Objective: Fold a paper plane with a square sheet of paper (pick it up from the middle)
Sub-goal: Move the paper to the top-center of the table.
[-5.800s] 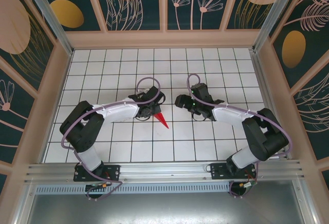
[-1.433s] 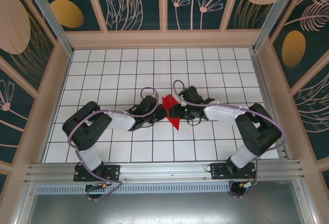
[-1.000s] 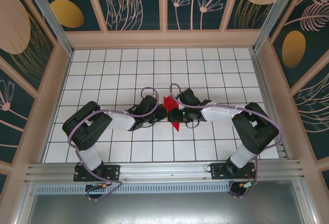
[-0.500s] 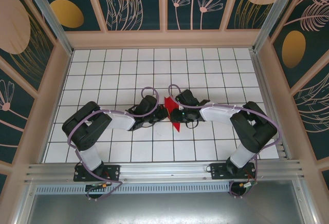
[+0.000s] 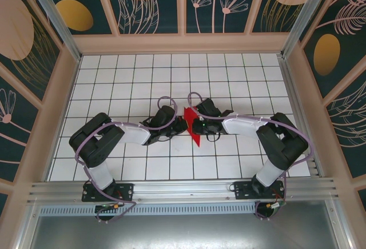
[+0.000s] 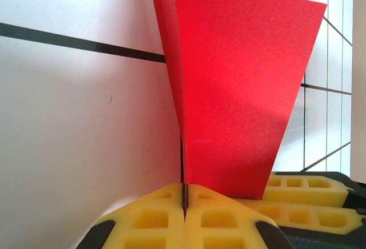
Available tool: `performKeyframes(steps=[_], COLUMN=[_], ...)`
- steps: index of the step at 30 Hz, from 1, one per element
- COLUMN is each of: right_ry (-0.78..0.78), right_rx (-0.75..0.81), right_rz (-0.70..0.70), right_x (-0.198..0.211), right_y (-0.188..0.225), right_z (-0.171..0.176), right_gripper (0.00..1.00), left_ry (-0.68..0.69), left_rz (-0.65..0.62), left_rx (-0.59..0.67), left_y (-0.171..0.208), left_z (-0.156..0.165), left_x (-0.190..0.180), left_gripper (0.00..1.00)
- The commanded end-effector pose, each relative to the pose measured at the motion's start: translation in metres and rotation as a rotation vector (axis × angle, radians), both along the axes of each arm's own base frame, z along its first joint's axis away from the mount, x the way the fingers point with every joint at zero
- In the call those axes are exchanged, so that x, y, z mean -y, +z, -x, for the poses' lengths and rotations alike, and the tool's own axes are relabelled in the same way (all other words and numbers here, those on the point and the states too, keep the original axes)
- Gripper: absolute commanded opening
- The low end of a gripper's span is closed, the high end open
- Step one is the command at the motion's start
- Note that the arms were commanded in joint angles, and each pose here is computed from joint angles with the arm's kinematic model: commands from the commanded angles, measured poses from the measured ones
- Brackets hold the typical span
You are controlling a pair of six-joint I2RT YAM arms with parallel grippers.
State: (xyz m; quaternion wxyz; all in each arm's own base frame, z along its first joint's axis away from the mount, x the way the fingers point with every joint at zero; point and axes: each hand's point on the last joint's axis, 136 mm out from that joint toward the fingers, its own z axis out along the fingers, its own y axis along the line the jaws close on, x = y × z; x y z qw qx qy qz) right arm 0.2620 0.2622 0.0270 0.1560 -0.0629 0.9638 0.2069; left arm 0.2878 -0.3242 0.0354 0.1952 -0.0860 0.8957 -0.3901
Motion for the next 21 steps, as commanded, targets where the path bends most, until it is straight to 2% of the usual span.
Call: performKeyframes(steps=[1, 3, 6, 10, 12, 15, 21], right_ry=[0.001, -0.003, -0.020, -0.062, -0.089, -0.114, -0.130], right_rx=[-0.036, -0.043, -0.024, 0.039, 0.059, 0.057, 0.035], right_rz=[0.012, 0.029, 0.055, 0.107, 0.141, 0.169, 0.192], right_x=[-0.005, -0.004, -0.001, 0.010, 0.018, 0.026, 0.026], right_y=[-0.007, -0.010, -0.007, 0.009, 0.014, 0.010, -0.002], right_z=[0.004, 0.003, -0.002, -0.014, -0.021, -0.028, -0.036], right_gripper=[0.18, 0.15, 0.08, 0.07, 0.07, 0.07, 0.08], left_ry=[-0.012, -0.007, 0.018, 0.088, 0.142, 0.220, 0.337], left_rz=[0.026, 0.026, 0.009, -0.025, -0.060, -0.138, -0.246], left_rx=[0.009, 0.012, 0.028, 0.064, 0.070, 0.056, 0.017], left_y=[0.009, 0.012, 0.019, 0.036, 0.038, 0.034, 0.019], left_z=[-0.002, -0.003, -0.007, -0.014, -0.017, -0.019, -0.016], left_x=[0.008, 0.007, 0.000, -0.023, -0.040, -0.066, -0.106], left_gripper=[0.03, 0.08, 0.21, 0.44, 0.60, 0.78, 0.99])
